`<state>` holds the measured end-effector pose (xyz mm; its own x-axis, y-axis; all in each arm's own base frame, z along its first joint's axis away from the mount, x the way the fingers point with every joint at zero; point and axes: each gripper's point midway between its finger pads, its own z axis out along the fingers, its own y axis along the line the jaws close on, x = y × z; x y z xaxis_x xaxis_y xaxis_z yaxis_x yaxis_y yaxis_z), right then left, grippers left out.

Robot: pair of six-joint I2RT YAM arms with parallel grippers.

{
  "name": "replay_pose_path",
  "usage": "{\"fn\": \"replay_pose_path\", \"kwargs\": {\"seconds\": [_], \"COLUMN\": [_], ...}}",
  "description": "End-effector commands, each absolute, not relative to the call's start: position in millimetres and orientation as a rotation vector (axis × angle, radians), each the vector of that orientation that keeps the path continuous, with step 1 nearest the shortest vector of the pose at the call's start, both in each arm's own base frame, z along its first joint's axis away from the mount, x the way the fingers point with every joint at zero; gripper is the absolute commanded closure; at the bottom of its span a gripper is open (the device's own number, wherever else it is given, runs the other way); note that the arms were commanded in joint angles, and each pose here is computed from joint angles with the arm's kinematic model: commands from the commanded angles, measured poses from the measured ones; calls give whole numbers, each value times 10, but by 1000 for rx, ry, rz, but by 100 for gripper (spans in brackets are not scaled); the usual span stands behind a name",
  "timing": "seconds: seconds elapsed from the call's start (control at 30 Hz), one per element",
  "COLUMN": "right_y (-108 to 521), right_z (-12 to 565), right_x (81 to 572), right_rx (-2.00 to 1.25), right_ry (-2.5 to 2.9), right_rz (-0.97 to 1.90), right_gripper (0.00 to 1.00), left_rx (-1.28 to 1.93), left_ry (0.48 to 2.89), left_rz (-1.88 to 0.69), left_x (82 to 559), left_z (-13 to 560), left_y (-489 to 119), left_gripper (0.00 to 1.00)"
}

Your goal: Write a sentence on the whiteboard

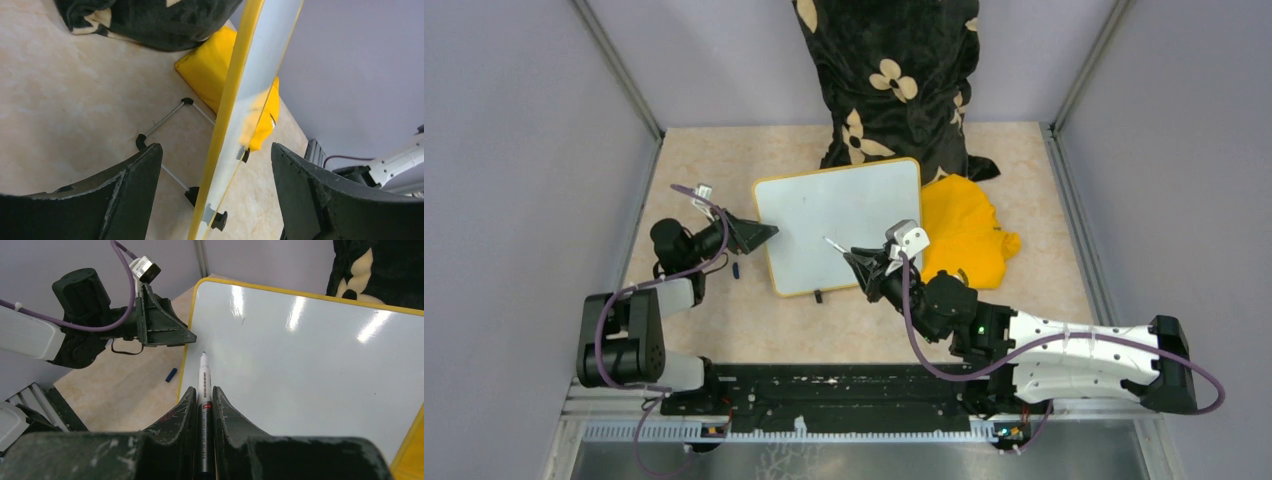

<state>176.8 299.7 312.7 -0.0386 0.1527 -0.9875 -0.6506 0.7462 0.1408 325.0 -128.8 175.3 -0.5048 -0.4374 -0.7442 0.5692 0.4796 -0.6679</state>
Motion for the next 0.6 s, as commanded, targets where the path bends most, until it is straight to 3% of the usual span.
{"fn": "replay_pose_path", "kwargs": {"seconds": [0.0,0.57], "right_y": [2972,3040], "right_z": [3389,3353], "right_x": [1786,1805], "right_rx": [-381,-388], "right_ry": [1415,1426], "right_rz": [716,709], "right_gripper": [100,100], "left_rx": [313,434], "left_ry": [1590,1515], "left_rz": [-1234,-1297], "left_x": [3200,3132], "left_z": [1927,1808], "left_y": [-1341,-1412], "left_gripper": [17,42]}}
